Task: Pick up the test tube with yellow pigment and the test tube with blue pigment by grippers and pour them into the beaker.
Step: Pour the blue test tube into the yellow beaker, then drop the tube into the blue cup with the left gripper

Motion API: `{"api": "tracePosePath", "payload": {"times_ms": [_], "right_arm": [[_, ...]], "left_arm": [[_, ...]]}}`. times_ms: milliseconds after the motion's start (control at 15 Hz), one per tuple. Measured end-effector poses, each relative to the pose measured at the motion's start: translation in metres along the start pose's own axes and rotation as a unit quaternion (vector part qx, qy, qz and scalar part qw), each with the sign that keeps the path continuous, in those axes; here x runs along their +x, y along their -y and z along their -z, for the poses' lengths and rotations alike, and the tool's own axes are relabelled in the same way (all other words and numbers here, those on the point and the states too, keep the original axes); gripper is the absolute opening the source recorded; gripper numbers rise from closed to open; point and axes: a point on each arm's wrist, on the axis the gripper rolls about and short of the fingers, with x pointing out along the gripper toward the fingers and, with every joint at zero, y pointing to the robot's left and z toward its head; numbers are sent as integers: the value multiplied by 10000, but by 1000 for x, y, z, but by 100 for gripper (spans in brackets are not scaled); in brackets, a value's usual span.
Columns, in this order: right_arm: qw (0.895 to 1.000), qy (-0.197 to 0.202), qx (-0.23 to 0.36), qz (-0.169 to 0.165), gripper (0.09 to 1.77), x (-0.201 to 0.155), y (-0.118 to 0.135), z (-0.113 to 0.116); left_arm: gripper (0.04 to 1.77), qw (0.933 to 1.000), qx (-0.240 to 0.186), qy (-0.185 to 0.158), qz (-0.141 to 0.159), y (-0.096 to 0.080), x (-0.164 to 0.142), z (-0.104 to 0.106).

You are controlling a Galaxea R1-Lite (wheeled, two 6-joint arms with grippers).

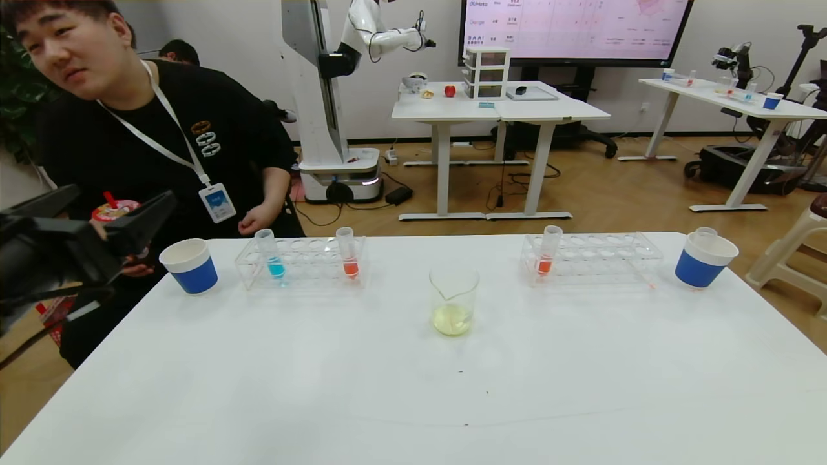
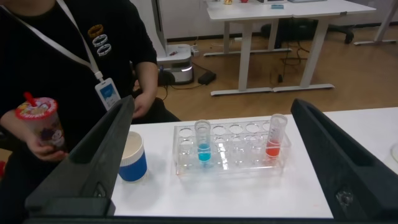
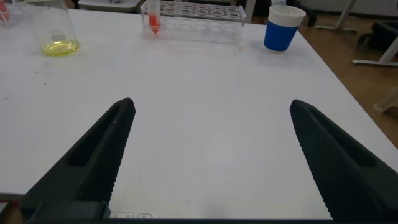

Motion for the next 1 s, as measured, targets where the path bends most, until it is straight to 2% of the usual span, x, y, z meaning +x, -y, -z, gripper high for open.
{"api": "tracePosePath", "payload": {"times_ms": [267, 467, 733, 1000], "right_arm": [[10000, 0, 0, 2, 174, 0, 0, 0], [10000, 0, -2, 0, 174, 0, 0, 0], [10000, 0, -2, 2, 174, 0, 0, 0], [10000, -2, -2, 2, 174, 0, 0, 0]], "left_arm": [[175, 9999, -12, -121, 2, 3, 72, 56], [175, 9997, -13, -238, -1, 7, 104, 107], [175, 9966, -107, -820, -6, 16, 120, 168], [175, 9943, -139, -1052, 7, 19, 127, 189]]}}
